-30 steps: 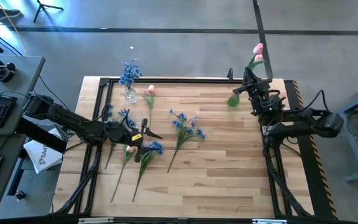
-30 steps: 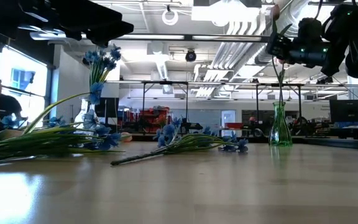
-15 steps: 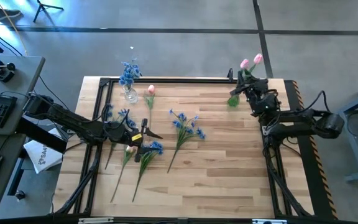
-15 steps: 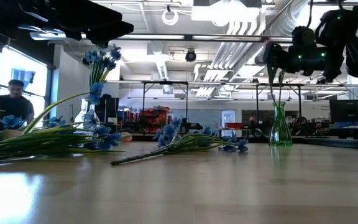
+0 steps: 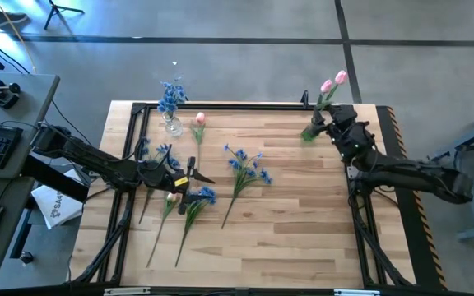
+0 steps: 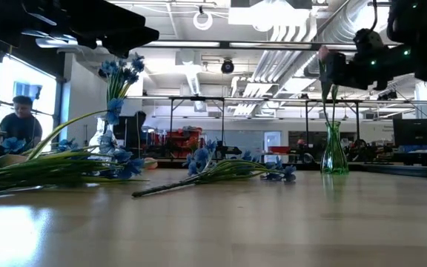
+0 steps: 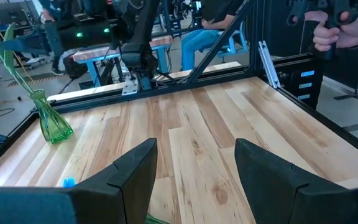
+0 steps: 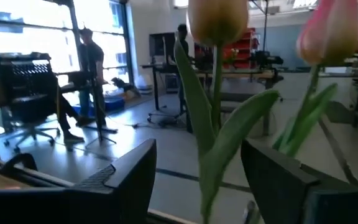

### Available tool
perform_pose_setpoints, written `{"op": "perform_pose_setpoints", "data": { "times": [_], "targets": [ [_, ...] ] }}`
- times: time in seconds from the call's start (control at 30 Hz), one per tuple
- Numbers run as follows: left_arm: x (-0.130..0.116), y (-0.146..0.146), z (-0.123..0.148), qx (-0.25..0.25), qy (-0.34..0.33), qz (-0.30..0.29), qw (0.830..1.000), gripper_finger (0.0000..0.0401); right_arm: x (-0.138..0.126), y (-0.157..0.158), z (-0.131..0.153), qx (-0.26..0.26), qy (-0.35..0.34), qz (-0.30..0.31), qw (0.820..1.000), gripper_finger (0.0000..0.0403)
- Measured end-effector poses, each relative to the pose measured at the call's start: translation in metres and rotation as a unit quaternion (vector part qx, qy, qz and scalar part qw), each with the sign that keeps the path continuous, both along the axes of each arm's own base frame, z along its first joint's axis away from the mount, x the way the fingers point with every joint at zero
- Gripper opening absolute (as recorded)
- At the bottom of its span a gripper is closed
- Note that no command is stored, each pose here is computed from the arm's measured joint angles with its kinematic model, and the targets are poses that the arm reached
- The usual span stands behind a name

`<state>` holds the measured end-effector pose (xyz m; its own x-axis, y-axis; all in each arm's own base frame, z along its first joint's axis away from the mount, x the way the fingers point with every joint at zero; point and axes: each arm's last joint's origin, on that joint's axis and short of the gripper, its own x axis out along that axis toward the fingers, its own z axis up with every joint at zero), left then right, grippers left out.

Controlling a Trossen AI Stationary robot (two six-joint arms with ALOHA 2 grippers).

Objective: Sort flowers into vase by color
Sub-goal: Put the bottom right pink tulip into the green vase, then put the top left blue flowers into the transparent vase

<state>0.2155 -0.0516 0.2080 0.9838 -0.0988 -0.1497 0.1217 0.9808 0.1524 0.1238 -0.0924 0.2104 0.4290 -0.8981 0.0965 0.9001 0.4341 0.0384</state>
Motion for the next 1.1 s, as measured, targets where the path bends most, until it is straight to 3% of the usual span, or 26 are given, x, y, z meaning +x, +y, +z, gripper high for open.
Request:
{"op": "perform_pose_setpoints", "data": {
  "times": [0.1, 0.23, 0.4, 0.53, 0.7, 0.93, 1.1],
  "targets": [
    [0.0, 0.0, 0.0, 0.0, 0.0, 0.0, 1.0, 0.0204, -0.003, 0.005, 0.011, 0.028, 0.039, -0.013, 0.999, 0.0232],
    [0.0, 0.0, 0.0, 0.002, -0.001, 0.008, 1.0, 0.0204, -0.006, 0.011, 0.033, 0.106, 0.082, -0.006, 0.991, 0.0232],
    [0.0, 0.002, 0.0, 0.005, -0.001, 0.031, 1.0, 0.0204, 0.0, 0.021, 0.05, 0.197, 0.078, 0.07, 0.975, 0.0232],
    [0.0, 0.002, 0.0, 0.007, -0.001, 0.041, 0.999, 0.0204, 0.014, 0.033, 0.038, 0.256, 0.076, 0.149, 0.952, 0.0232],
    [0.0, 0.004, 0.0, 0.002, 0.001, 0.069, 0.998, 0.0204, 0.036, 0.057, 0.002, 0.321, 0.103, 0.198, 0.921, 0.0232],
    [0.0, 0.008, -0.001, -0.026, 0.013, 0.141, 0.99, 0.0204, 0.069, 0.095, -0.03, 0.326, 0.121, 0.263, 0.9, 0.0232],
    [0.008, 0.02, 0.007, -0.079, 0.096, 0.226, 0.966, 0.0204, 0.089, 0.111, -0.028, 0.278, 0.148, 0.344, 0.885, 0.0232]
  ]
}}
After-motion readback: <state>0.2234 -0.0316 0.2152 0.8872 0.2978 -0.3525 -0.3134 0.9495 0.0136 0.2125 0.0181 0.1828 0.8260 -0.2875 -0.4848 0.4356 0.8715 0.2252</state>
